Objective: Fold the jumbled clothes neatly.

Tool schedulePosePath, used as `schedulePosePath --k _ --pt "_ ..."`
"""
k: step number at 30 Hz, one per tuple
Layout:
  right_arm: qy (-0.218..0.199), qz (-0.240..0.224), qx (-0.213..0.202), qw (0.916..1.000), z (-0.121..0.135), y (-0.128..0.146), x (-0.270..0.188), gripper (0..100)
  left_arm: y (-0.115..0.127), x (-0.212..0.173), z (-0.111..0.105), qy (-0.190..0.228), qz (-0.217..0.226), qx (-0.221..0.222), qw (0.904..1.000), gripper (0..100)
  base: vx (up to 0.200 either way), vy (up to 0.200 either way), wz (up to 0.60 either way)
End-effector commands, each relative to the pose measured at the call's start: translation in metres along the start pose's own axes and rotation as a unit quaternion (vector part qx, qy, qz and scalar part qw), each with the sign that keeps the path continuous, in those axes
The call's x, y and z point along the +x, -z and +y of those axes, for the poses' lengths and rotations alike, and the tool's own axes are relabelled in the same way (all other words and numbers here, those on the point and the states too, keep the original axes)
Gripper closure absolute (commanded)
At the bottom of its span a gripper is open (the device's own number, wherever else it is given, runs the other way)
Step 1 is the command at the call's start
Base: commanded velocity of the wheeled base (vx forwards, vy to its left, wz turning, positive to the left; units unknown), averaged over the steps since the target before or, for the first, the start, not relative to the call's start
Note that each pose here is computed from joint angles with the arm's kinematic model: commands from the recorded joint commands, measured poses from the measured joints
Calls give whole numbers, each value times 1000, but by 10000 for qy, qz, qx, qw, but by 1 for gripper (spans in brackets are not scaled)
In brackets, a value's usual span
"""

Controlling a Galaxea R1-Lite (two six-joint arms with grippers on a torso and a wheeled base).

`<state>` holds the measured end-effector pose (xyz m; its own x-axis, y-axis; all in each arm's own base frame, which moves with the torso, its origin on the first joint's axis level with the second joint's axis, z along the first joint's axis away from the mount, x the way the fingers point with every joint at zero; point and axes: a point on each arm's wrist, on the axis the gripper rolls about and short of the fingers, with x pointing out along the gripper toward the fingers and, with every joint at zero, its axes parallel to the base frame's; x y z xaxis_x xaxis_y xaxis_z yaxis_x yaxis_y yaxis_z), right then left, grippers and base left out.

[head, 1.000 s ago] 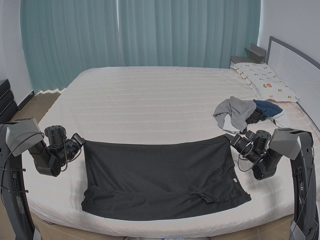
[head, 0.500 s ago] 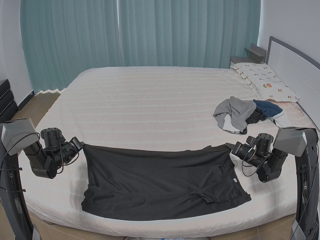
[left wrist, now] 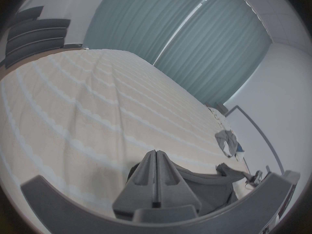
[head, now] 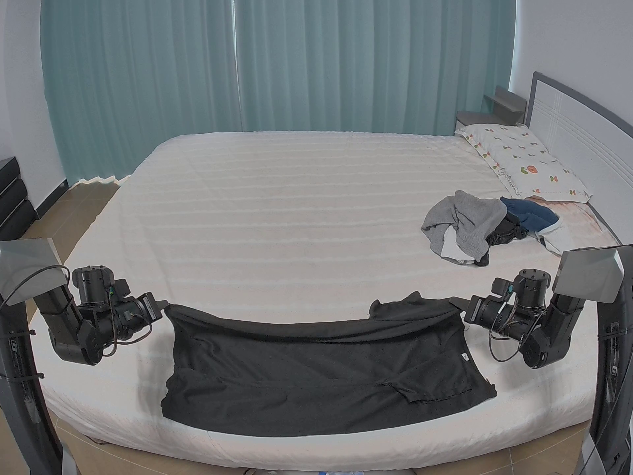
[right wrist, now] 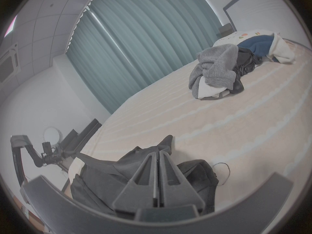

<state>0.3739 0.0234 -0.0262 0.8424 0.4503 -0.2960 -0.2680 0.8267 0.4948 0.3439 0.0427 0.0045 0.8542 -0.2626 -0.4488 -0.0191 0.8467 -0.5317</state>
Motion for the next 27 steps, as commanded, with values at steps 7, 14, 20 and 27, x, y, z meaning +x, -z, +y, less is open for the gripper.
schedulePosePath --k 7,14,20,27 --pt "58 74 -303 9995 0 1 -7 100 -7 -10 1 80 -60 3 10000 100 0 0 0" --pt "338 -745 -178 9965 -18 1 33 100 -20 3 0 111 -315 -724 9968 100 0 0 0" --pt "245 -823 -179 9961 -18 9 51 100 -18 17 3 132 -294 -1061 9938 100 0 0 0" --pt "314 -1039 -216 9939 -21 8 63 100 -21 25 7 67 -410 -1375 9896 100 0 0 0"
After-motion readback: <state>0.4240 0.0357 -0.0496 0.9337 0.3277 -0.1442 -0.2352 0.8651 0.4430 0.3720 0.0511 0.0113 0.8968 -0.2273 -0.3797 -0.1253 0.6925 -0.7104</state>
